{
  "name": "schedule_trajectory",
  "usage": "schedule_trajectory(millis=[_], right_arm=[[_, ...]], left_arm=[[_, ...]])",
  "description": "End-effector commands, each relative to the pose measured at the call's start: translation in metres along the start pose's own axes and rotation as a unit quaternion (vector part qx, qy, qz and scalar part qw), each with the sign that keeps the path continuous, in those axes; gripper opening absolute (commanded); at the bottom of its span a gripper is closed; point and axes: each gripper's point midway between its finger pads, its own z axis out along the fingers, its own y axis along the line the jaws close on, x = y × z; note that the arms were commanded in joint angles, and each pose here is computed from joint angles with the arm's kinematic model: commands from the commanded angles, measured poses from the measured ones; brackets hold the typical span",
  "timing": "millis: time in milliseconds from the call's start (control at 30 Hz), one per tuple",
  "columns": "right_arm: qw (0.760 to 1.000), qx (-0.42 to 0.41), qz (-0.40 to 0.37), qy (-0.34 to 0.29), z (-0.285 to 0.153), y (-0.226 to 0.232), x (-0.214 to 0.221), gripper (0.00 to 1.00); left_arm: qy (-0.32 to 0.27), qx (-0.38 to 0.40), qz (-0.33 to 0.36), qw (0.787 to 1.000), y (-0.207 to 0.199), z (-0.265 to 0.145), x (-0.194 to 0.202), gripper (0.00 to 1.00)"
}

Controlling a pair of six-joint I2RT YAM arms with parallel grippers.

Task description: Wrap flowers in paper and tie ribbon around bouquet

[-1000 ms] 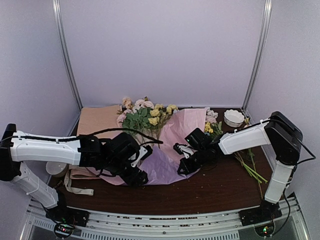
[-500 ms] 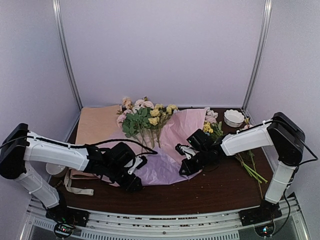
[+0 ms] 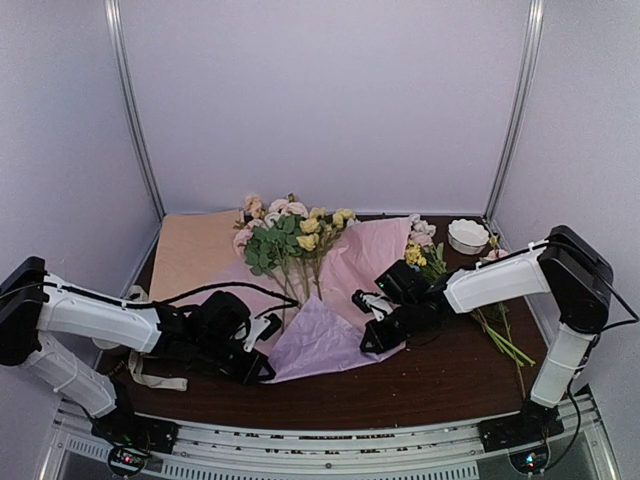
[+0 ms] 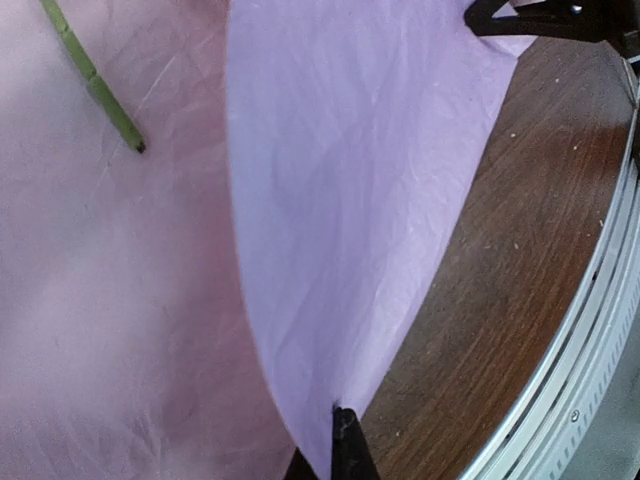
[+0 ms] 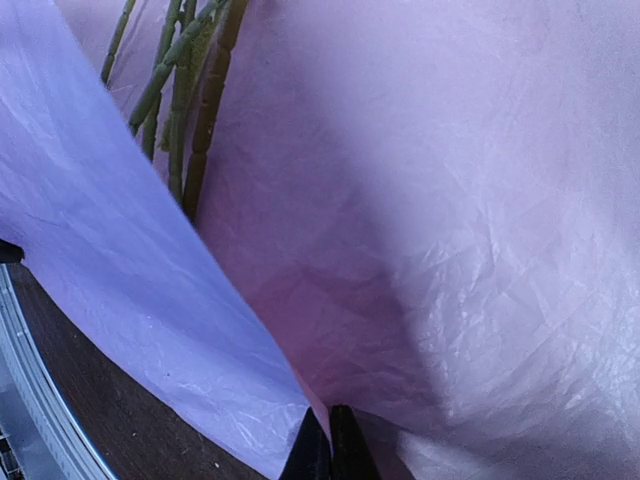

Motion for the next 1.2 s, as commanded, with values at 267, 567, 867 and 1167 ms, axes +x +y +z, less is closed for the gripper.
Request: schedule_trajectory(millis=[267, 567, 867, 1167], right_arm=[[0.998, 0.038, -0.002, 0.041, -0.008, -0.016, 0.03, 0.0], [0.994, 0.088, -0.064, -0.012, -0.061, -0.008, -0.016, 0.17], [0.98, -0.084, -0.163, -0.076, -0.077, 0.114, -0.044, 0.19], [0.974, -0.184, -0.12, 0.057, 0.013, 0.139, -0.019, 0.0]], left_arm=[[0.127, -0.057, -0.104, 0.985, 0.046, 0.021, 0.057, 0.0], [0.143, -0.052, -0.104, 0.983, 0.045, 0.027, 0.059, 0.0], [0.139, -0.044, -0.103, 0.984, 0.042, 0.028, 0.056, 0.0], [0.145, -0.053, -0.099, 0.983, 0.043, 0.023, 0.056, 0.0]])
